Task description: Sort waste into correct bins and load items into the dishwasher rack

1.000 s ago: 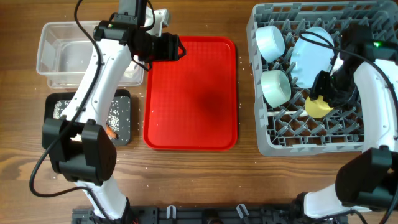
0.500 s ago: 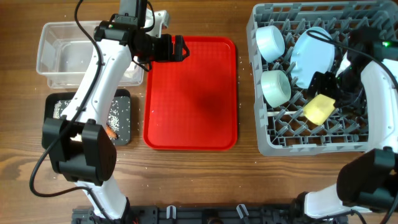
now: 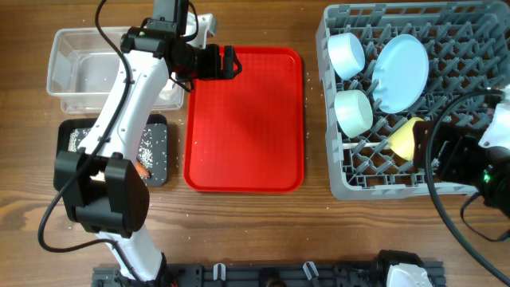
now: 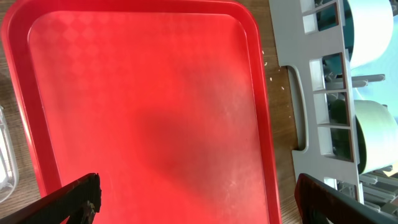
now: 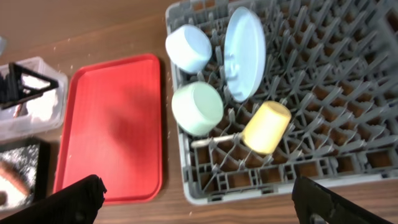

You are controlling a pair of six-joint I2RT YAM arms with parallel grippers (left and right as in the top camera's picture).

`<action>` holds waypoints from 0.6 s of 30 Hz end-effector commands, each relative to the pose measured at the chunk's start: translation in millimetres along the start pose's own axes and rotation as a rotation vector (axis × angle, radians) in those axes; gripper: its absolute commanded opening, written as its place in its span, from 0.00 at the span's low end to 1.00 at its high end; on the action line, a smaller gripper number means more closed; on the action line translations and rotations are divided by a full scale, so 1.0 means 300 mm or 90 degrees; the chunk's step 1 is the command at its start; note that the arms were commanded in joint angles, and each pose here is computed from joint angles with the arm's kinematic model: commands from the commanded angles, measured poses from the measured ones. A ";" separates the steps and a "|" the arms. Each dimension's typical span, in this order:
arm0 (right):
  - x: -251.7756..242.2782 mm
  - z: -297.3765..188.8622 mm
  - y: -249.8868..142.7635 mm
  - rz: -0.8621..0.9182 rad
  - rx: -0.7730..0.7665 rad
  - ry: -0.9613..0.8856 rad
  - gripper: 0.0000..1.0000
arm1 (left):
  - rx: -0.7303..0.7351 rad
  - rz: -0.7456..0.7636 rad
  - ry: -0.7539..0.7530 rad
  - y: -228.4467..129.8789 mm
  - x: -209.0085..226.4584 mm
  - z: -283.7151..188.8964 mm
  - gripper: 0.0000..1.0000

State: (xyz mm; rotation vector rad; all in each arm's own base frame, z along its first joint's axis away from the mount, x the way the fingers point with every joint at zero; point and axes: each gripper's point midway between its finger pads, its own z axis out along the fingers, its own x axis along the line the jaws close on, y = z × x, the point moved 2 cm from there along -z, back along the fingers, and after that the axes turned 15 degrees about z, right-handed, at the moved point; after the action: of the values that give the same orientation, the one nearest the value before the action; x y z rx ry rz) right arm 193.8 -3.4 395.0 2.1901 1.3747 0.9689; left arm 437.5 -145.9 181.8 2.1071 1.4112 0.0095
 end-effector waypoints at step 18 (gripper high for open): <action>-0.155 0.602 -0.439 -0.099 -0.387 0.281 1.00 | 0.000 0.008 0.005 -0.004 -0.004 -0.004 1.00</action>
State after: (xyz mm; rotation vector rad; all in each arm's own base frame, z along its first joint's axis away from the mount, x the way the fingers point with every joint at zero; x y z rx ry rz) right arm 232.7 16.5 171.9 1.4845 1.1850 1.5649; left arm 437.0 -144.8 179.9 2.1115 1.4183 0.0121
